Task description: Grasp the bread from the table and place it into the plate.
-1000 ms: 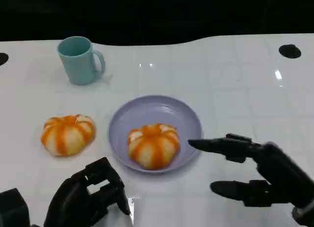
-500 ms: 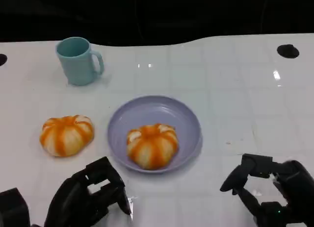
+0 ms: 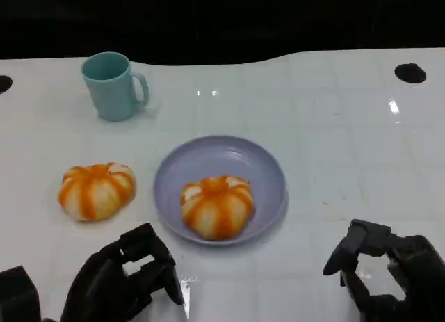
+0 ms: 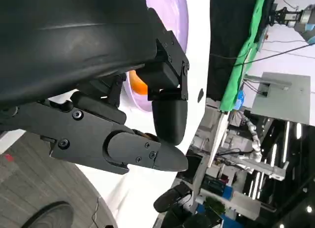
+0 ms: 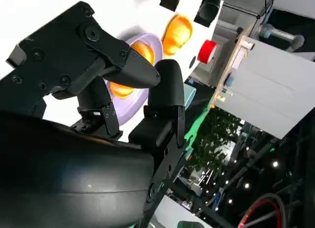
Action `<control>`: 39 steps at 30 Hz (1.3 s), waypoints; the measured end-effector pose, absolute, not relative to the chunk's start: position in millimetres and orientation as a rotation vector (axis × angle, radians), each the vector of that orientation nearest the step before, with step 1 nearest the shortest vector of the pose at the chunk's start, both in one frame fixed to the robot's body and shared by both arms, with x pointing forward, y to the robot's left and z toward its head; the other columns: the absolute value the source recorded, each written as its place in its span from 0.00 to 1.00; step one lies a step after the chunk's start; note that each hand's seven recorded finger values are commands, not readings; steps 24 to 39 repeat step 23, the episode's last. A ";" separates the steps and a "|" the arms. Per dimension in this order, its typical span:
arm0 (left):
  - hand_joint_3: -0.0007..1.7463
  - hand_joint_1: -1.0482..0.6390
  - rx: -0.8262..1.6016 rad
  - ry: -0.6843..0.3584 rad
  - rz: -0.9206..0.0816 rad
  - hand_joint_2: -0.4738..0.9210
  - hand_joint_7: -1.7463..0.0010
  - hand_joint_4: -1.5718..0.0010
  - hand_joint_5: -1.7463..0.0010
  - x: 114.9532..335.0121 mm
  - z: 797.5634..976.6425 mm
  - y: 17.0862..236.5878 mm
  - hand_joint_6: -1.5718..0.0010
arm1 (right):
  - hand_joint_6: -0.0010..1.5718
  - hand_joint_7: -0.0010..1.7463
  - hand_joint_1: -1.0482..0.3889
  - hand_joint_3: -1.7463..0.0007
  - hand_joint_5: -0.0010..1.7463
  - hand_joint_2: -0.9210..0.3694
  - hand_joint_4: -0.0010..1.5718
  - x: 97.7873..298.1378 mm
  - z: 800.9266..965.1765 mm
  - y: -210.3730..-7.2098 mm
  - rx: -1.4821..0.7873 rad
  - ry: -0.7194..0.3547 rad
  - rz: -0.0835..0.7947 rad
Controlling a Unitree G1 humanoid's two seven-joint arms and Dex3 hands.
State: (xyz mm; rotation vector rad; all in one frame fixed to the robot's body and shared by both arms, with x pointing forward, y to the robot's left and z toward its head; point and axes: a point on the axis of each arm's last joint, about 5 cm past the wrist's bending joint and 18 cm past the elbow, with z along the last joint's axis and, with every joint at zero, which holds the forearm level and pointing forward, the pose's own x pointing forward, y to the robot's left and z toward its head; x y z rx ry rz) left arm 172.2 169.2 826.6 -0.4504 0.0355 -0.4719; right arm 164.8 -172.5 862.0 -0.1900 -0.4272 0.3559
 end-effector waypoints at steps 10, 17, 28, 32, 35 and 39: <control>0.05 0.26 -0.447 0.039 -0.468 1.00 0.19 0.56 0.00 172.0 826.1 171.0 0.58 | 0.47 0.83 0.54 0.26 1.00 0.37 0.51 162.7 857.9 -169.6 -0.184 -0.415 0.356; 0.05 0.25 -0.439 0.041 -0.459 1.00 0.18 0.56 0.00 171.6 825.7 174.2 0.58 | 0.48 0.82 0.54 0.26 1.00 0.37 0.52 162.1 856.4 -168.0 -0.187 -0.415 0.358; 0.05 0.25 -0.436 0.049 -0.450 1.00 0.17 0.56 0.00 171.3 823.0 176.6 0.59 | 0.48 0.81 0.52 0.26 1.00 0.38 0.52 162.8 855.1 -167.2 -0.181 -0.414 0.356; 0.05 0.25 -0.436 0.049 -0.450 1.00 0.17 0.56 0.00 171.3 823.0 176.6 0.59 | 0.48 0.81 0.52 0.26 1.00 0.38 0.52 162.8 855.1 -167.2 -0.181 -0.414 0.356; 0.05 0.25 -0.436 0.049 -0.450 1.00 0.17 0.56 0.00 171.3 823.0 176.6 0.59 | 0.48 0.81 0.52 0.26 1.00 0.38 0.52 162.8 855.1 -167.2 -0.181 -0.414 0.356; 0.05 0.25 -0.436 0.049 -0.450 1.00 0.17 0.56 0.00 171.3 823.0 176.6 0.59 | 0.48 0.81 0.52 0.26 1.00 0.38 0.52 162.8 855.1 -167.2 -0.181 -0.414 0.356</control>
